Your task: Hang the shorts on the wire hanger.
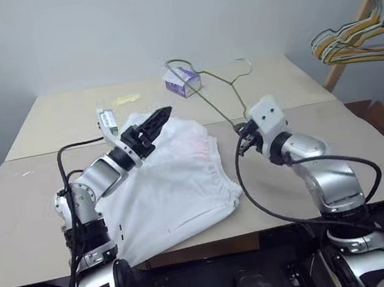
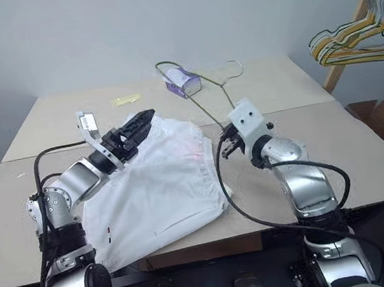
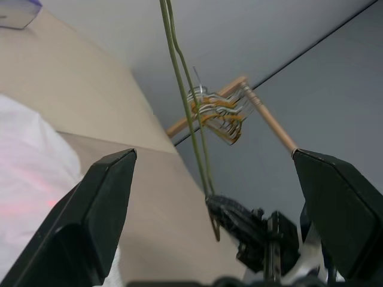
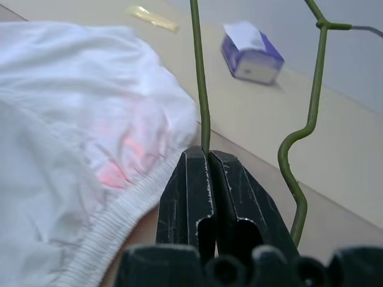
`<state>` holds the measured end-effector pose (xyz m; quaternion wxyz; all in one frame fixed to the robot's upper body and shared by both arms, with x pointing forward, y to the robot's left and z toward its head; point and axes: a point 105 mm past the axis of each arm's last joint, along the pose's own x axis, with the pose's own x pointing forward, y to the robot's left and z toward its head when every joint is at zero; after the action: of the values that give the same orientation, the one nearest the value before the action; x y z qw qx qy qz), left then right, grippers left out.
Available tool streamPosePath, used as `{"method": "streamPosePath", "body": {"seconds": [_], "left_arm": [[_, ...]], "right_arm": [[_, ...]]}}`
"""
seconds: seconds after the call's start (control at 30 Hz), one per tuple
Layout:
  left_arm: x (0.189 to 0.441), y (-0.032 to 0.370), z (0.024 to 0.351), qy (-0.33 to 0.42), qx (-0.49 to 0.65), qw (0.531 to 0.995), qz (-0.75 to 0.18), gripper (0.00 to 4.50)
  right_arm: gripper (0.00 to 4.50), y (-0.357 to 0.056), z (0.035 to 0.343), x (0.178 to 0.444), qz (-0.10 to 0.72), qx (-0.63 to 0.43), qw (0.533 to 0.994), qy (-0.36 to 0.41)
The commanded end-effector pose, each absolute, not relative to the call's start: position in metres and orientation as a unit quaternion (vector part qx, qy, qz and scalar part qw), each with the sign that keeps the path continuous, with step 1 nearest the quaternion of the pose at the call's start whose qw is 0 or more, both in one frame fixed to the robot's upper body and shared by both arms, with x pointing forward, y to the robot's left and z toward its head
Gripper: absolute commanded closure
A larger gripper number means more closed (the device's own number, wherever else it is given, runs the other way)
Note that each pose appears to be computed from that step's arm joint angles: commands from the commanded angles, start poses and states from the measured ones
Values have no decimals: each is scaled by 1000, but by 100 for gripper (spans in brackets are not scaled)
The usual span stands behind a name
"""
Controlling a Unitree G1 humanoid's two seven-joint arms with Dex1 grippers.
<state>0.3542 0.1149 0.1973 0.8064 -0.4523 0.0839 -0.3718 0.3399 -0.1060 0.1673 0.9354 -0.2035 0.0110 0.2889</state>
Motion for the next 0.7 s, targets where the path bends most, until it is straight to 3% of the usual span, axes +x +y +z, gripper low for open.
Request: {"method": "streamPosePath", "body": {"seconds": [0.03,0.3,0.43,0.7], "left_arm": [[351,112,222,48,-463,788,-403,0],[352,116,227,31,-466,790,-397,0],[357,119,227,26,-472,796,-378,87],[354,117,228,24,-473,793,-385,353]], "right_arm": [[448,-89,189,323,330,-214,917,-60],[448,-75,192,312,360,-209,904,-96],[450,-70,191,304,385,-213,892,-106],[450,-68,187,303,391,-210,890,-102]]}}
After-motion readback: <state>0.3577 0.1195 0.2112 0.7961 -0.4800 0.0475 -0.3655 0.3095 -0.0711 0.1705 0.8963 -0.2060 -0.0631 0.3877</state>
